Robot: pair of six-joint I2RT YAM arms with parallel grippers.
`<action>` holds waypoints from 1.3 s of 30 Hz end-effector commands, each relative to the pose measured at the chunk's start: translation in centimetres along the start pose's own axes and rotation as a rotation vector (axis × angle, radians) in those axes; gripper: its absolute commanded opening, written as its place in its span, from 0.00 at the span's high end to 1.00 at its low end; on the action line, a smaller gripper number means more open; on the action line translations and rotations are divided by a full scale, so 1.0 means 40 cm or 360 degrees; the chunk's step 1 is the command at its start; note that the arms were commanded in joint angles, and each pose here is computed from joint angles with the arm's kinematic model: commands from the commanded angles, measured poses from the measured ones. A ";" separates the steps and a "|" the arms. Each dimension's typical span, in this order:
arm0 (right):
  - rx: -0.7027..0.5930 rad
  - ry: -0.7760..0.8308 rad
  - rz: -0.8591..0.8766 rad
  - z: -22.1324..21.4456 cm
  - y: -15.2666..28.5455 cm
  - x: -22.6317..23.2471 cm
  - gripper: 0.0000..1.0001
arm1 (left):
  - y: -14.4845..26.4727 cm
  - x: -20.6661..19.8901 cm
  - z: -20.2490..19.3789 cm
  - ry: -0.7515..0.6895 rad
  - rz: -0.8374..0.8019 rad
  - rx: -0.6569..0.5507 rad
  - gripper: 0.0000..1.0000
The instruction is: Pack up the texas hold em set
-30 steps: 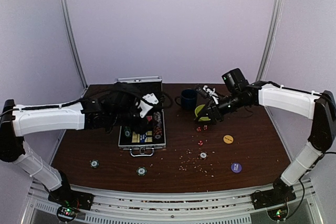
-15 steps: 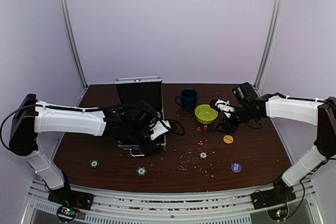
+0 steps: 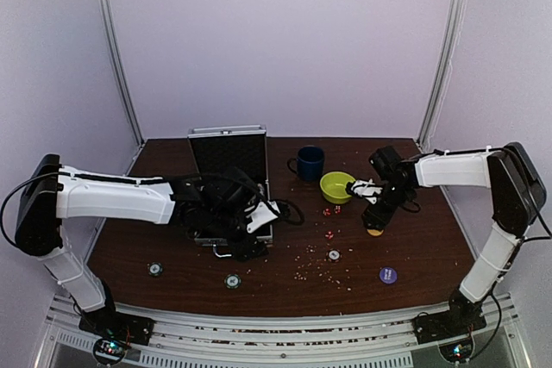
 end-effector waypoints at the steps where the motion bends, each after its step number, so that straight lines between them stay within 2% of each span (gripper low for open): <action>1: 0.0154 0.0027 -0.0085 -0.032 -0.016 -0.026 0.30 | -0.015 -0.005 -0.013 0.0028 0.0009 0.0036 0.27; 30: 0.0430 0.0027 0.0192 -0.093 -0.071 0.040 0.33 | -0.031 -0.004 -0.043 0.0029 0.0043 0.0096 0.27; 39: 0.0510 0.0025 0.0276 -0.125 -0.094 0.063 0.42 | -0.034 -0.001 -0.046 0.0028 0.0059 0.0099 0.27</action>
Point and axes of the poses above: each gripper's point midway between its finger pads, its own y axis back along the fingers, its own x axis along the line the jaws close on, z = x × y, the point moved 2 cm from there along y, back along the fingers, and after that the axes turned 10 degrees about -y, right-handed, at the moved point
